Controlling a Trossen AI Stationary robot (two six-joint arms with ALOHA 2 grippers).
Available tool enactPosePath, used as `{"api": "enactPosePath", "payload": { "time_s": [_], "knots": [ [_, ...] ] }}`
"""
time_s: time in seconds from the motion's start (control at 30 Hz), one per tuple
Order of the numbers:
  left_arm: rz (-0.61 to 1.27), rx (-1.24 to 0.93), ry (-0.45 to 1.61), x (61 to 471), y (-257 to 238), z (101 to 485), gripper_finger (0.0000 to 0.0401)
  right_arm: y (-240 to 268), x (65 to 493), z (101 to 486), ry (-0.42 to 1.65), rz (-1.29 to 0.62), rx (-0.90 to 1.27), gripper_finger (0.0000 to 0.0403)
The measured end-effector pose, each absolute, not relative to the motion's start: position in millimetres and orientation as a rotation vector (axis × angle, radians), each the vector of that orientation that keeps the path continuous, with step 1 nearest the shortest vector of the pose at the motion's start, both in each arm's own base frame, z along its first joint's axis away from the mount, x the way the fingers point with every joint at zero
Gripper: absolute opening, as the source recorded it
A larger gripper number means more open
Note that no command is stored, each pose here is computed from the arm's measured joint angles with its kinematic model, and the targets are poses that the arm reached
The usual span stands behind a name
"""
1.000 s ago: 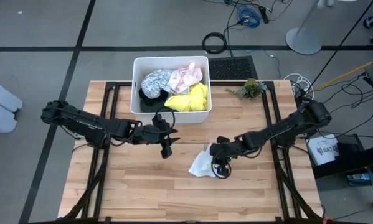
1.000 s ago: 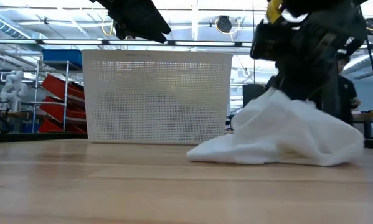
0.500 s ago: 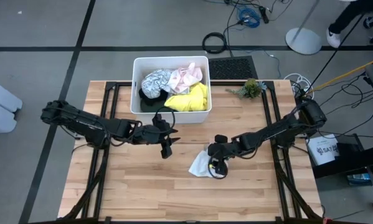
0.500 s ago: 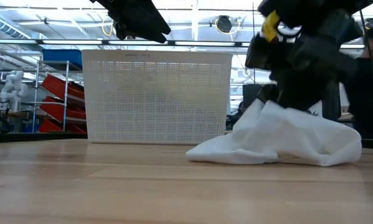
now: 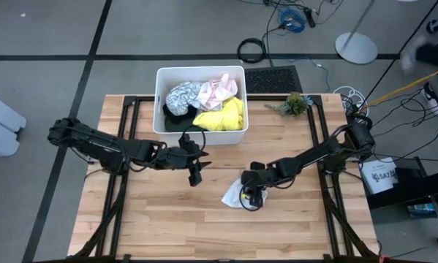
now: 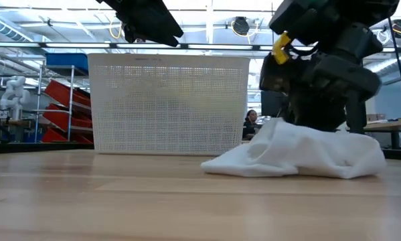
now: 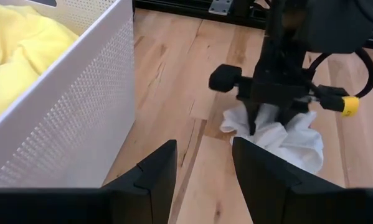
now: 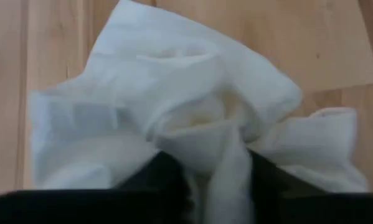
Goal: Fold laundry
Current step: Put the folded white underwear into the white laundry bin
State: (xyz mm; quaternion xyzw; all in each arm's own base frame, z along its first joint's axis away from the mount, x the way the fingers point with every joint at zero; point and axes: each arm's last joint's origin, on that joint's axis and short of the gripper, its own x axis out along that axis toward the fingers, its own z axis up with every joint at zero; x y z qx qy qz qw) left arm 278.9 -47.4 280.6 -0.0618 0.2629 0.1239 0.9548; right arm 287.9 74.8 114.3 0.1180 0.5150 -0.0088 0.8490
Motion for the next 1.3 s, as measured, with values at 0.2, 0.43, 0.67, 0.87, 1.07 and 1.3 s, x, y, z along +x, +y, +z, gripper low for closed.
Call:
{"api": "enactPosePath", "payload": {
  "time_s": [0.2,0.43,0.67,0.87,1.07,1.3],
  "knots": [
    [0.267,-0.121,0.536,279,-47,280,0.0166,72,277,141,1.038,0.016,0.208,0.0020],
    [0.280,-0.100,0.567,276,-49,277,0.0166,68,271,192,0.818,0.059,0.244,0.0016],
    [0.292,-0.059,0.522,259,-54,293,0.0166,54,264,245,0.498,0.103,0.209,0.0012],
    [0.353,-0.018,0.451,228,-60,304,0.0166,19,266,287,0.164,0.029,0.144,0.0012],
    [0.386,-0.013,0.389,201,-58,301,0.0166,-31,283,347,0.048,-0.132,0.052,0.0012],
    [0.376,-0.033,0.356,187,-53,295,0.0166,-95,319,399,0.148,-0.206,-0.030,0.0012]
  ]
}}
